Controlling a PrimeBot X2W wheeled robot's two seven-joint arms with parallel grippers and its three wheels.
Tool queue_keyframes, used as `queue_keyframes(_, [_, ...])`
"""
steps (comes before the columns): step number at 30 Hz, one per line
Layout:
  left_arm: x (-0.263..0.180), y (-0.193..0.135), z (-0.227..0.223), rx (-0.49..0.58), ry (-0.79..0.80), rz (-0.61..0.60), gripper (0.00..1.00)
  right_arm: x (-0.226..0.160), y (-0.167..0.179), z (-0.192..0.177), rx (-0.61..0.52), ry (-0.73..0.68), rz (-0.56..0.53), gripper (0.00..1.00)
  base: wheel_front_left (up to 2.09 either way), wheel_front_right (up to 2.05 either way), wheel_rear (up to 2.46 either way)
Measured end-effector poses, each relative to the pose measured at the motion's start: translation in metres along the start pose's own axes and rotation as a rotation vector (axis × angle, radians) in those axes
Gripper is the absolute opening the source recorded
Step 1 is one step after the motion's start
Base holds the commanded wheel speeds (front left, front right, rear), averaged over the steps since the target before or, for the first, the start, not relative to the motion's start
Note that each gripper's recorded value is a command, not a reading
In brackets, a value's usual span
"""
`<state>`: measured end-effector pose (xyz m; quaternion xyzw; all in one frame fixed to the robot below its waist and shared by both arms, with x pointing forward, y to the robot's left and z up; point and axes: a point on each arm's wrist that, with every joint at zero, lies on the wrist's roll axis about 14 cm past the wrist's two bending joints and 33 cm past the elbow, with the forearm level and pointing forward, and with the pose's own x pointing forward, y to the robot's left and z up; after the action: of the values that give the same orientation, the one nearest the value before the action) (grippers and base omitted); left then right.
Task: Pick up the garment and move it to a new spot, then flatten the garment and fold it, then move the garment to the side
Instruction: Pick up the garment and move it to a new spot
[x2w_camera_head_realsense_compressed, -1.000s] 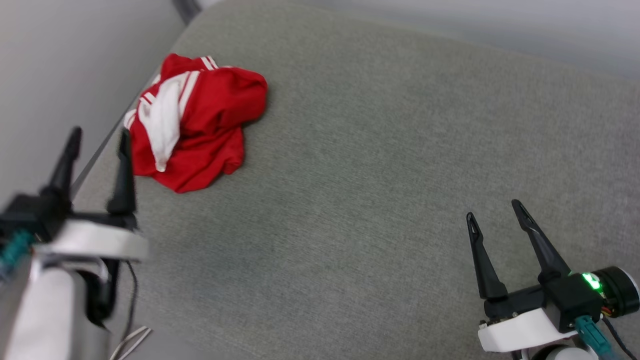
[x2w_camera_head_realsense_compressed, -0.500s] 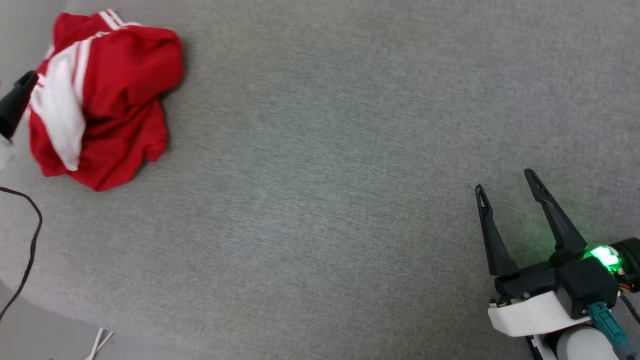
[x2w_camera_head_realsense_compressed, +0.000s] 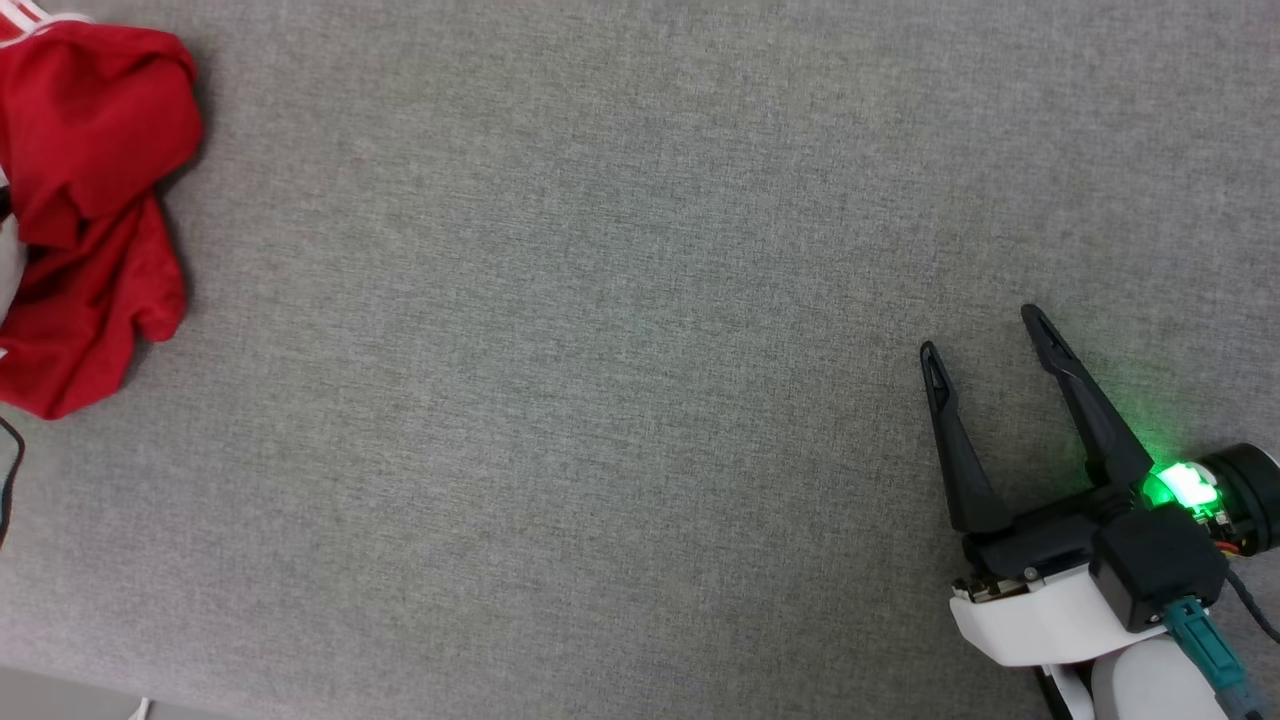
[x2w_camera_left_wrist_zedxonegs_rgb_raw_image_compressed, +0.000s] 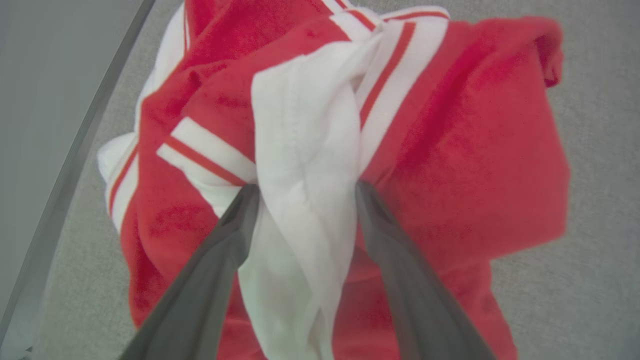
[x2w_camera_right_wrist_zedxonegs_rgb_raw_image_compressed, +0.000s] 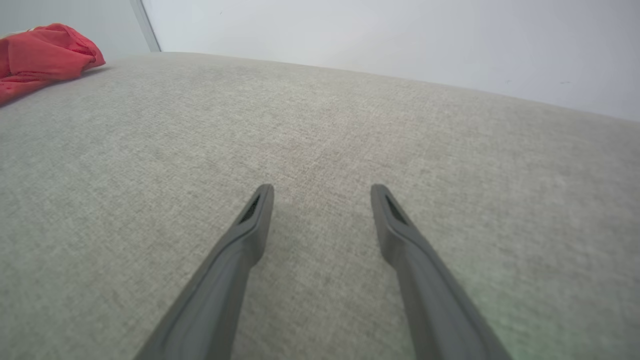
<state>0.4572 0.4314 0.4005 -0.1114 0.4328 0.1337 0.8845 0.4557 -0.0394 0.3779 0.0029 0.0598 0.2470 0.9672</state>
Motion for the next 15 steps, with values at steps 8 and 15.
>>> queue_keyframes(8, [0.004,-0.007,-0.009,0.013,0.016,-0.023,0.0,0.003,0.002,-0.003,0.001,0.002,0.005,1.0,0.0,0.0,0.0])
queue_keyframes(15, [-0.022,-0.01,0.014,0.038,-0.102,-0.053,0.0,-0.002,0.008,0.002,0.002,0.012,0.012,1.0,0.0,0.0,0.0])
